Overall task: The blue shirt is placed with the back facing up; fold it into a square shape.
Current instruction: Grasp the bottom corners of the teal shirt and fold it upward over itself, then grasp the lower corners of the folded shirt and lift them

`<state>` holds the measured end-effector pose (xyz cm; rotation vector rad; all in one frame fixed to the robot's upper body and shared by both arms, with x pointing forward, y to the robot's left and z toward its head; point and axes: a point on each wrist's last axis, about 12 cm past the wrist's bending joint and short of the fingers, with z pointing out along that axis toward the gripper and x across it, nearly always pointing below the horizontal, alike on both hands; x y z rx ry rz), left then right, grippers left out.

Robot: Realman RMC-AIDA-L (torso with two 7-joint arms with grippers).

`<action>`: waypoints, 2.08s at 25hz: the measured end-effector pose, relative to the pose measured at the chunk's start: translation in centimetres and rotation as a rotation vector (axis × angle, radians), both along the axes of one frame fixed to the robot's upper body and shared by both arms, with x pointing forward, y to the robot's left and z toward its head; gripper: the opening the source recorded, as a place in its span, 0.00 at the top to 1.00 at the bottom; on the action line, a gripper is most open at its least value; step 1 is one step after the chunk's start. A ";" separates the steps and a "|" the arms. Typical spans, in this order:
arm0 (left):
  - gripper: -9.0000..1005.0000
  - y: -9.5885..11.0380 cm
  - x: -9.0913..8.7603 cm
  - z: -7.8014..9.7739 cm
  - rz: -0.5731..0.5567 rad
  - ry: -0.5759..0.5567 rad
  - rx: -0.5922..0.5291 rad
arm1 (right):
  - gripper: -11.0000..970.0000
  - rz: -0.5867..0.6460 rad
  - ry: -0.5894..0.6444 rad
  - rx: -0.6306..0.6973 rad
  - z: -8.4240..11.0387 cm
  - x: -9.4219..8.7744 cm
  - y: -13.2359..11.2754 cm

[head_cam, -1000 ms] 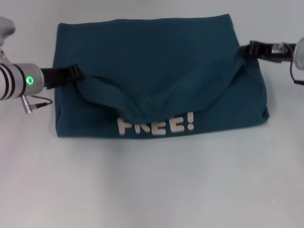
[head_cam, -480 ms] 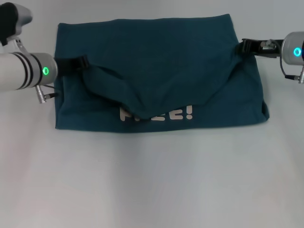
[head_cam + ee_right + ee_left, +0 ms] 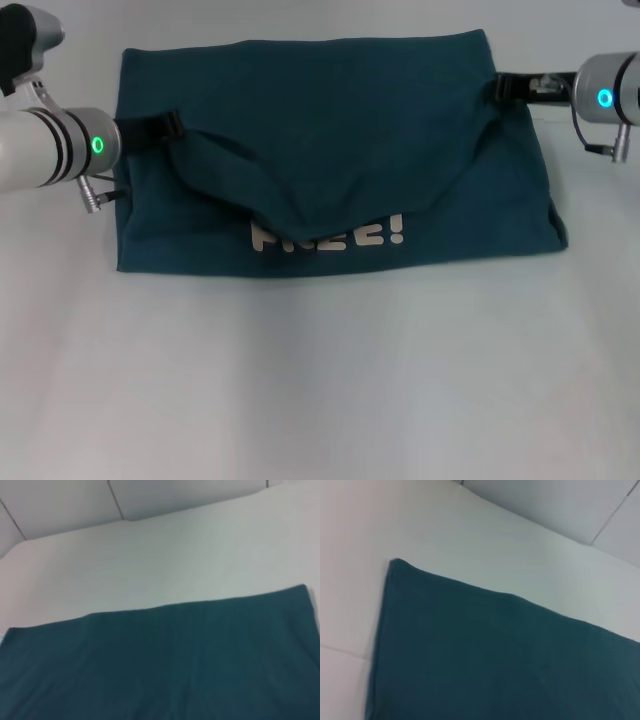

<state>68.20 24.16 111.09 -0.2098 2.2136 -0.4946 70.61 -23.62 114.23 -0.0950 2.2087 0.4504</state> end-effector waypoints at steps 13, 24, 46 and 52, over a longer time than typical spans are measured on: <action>0.94 -0.7 0.1 0.1 0.000 -0.012 0.000 | 0.90 0.036 0.001 -0.017 0.9 0.6 1.1; 0.80 -1.8 -0.1 -0.1 -0.005 0.011 -0.032 | 0.89 0.029 0.070 -0.127 1.0 0.8 1.0; 0.27 4.6 -3.7 0.3 0.063 0.064 -0.271 | 0.14 0.145 0.172 0.460 -1.6 -9.8 -8.4; 0.27 6.2 -7.0 -0.8 -0.001 0.088 -0.319 | 0.15 0.165 0.211 0.595 -4.1 -15.3 -11.2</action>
